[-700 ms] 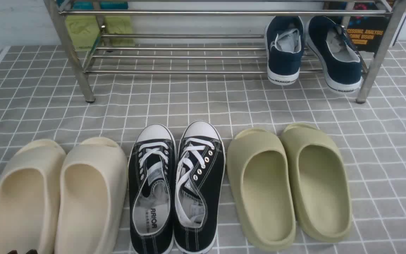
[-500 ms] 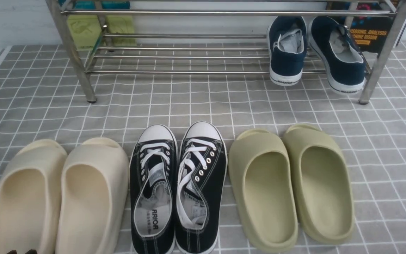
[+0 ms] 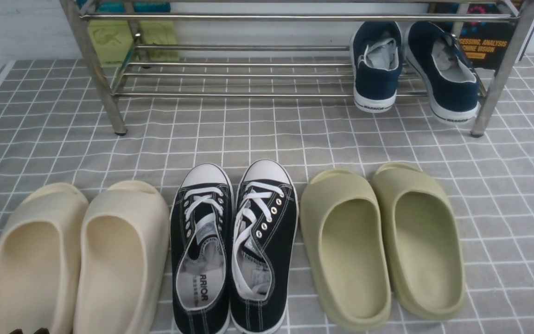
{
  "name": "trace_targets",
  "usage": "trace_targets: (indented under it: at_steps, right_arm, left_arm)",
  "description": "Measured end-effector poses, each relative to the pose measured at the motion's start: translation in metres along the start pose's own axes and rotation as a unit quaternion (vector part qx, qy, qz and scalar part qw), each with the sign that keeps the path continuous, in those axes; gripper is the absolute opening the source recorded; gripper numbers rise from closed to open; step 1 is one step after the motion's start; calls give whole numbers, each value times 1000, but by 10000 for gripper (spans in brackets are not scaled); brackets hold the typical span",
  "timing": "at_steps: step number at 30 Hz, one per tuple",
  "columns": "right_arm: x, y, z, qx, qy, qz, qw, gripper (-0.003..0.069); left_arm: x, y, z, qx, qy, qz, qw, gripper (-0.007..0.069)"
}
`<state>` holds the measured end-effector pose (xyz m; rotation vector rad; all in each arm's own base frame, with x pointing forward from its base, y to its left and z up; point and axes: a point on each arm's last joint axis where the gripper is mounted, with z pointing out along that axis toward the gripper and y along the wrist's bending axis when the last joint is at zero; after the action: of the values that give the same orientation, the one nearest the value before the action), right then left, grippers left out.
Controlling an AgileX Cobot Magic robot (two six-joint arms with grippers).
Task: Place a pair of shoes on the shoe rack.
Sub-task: Use the left arm to grab the shoe closest to it
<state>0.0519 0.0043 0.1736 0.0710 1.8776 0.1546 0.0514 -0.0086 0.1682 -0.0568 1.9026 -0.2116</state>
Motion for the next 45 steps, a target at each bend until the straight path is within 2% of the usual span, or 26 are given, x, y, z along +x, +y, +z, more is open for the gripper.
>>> trace_targets:
  at_steps: [30, 35, 36, 37, 45]
  right_arm:
    - [0, 0, 0, -2, 0, 0, 1000, 196]
    - [0, 0, 0, -2, 0, 0, 1000, 84]
    - [0, 0, 0, -2, 0, 0, 1000, 18]
    - [0, 0, 0, -2, 0, 0, 1000, 0]
    - [0, 0, 0, -2, 0, 0, 1000, -3]
  left_arm:
    - [0, 0, 0, 0, 0, 0, 1000, 239]
    - [0, 0, 0, 0, 0, 0, 1000, 239]
    - [0, 0, 0, 0, 0, 0, 1000, 239]
    - [0, 0, 0, 0, 0, 0, 1000, 239]
    - [0, 0, 0, 0, 0, 0, 1000, 239]
